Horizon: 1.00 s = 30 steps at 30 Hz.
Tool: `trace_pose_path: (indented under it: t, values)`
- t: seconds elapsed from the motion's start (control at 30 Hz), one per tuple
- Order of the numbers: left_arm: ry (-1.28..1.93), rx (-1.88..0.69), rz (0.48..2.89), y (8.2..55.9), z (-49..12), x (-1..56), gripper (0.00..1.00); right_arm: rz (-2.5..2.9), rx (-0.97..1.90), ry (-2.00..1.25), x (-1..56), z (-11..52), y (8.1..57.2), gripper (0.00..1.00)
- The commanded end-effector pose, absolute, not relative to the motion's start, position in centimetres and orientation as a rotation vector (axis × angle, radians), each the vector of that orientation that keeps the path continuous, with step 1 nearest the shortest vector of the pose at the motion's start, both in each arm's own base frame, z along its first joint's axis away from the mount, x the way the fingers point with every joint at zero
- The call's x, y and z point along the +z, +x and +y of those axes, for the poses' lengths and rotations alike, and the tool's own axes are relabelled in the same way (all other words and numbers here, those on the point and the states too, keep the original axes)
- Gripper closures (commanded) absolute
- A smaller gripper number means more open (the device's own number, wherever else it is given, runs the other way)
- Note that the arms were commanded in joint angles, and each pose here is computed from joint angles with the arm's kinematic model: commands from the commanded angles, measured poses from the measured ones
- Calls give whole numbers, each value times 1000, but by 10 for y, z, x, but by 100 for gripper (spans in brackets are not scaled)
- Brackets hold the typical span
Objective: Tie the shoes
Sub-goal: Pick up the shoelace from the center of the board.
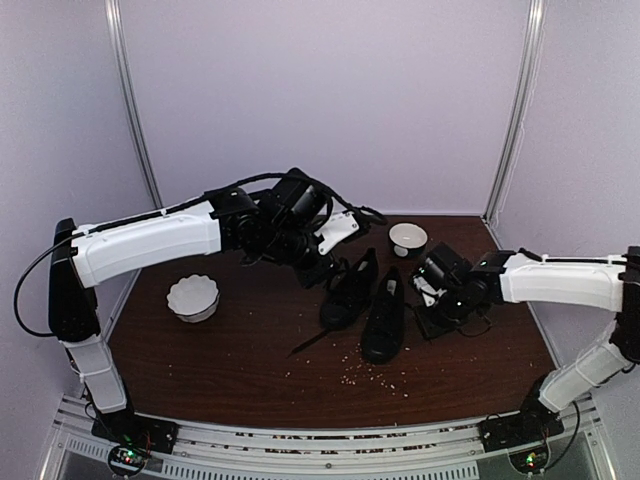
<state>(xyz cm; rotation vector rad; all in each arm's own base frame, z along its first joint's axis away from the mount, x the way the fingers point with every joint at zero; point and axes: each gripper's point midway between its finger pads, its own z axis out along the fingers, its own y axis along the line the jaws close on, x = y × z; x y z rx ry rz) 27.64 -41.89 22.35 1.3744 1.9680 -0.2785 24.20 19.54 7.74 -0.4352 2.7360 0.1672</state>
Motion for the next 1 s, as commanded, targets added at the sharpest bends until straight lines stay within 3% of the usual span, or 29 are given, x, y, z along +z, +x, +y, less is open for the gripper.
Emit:
trace_pose_path:
  t: [0.0, 0.37, 0.77, 0.97]
  values:
    - [1348, -296, 1905, 287, -427, 236, 100, 2588, 285, -356, 144, 187, 253, 100]
    - [1404, -402, 1825, 272, -439, 237, 100, 2280, 756, -494, 258, 287, 311, 100]
    - [1496, -534, 1705, 239, -447, 227, 100, 2366, 880, -512, 221, 361, 325, 99]
    - [1499, -575, 1684, 236, -454, 227, 100, 2364, 935, -556, 222, 364, 313, 57]
